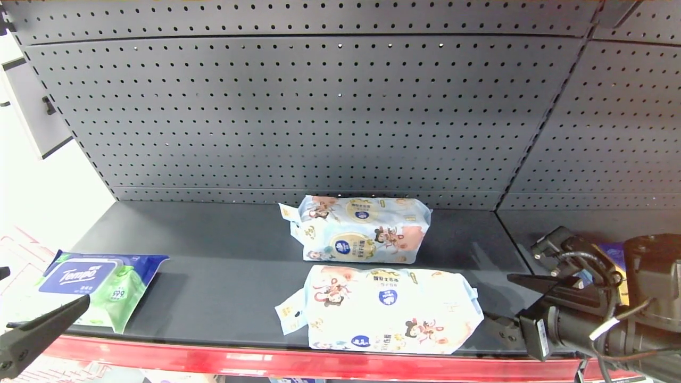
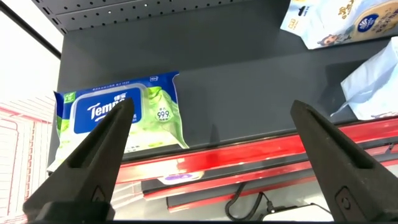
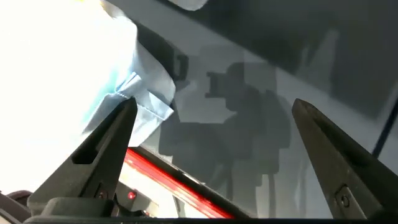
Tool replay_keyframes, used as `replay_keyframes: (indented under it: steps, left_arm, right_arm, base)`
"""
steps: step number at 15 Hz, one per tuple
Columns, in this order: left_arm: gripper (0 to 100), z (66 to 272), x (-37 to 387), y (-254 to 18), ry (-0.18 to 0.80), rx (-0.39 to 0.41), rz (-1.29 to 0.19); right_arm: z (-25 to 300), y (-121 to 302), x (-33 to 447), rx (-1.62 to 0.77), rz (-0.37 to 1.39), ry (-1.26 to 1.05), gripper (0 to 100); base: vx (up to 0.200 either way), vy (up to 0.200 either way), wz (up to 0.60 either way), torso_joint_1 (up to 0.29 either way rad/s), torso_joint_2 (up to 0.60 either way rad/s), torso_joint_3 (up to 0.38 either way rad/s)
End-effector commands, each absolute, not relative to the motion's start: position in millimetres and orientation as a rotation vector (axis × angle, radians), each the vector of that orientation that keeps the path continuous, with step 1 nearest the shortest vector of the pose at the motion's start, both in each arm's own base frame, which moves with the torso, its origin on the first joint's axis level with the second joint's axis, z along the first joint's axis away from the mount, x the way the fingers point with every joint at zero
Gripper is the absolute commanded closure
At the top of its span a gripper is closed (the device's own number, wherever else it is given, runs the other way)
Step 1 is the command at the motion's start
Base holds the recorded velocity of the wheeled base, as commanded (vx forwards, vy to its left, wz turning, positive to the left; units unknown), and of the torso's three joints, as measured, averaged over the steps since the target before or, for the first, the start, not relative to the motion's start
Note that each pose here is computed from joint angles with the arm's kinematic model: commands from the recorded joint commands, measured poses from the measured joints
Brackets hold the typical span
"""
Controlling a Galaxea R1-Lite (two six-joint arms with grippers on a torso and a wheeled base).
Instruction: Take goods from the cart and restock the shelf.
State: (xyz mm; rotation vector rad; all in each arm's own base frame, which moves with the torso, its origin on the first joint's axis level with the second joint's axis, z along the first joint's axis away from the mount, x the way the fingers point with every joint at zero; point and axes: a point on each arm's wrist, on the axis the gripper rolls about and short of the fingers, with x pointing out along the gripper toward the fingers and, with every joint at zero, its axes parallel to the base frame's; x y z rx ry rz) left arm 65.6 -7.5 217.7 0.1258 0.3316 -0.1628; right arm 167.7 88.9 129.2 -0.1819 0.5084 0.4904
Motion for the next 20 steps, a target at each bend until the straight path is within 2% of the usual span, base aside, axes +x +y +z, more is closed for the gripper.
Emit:
replay_keyframes:
  steps: [1, 20]
  left_arm:
    - [0, 218, 66, -8, 0.332, 0.126, -0.163]
    - [0, 218, 65, -7, 0.329, 0.121, -0.16]
  right_arm:
    - [130, 94, 170, -0.187, 0.507, 0.504, 0]
    - [129, 117, 178, -0.212, 0.58, 0.515, 0]
  base:
    - [0.0, 0.0, 0.0, 0.0, 0.0, 0.0]
    - [0.0, 0.0, 0.0, 0.0, 0.0, 0.0]
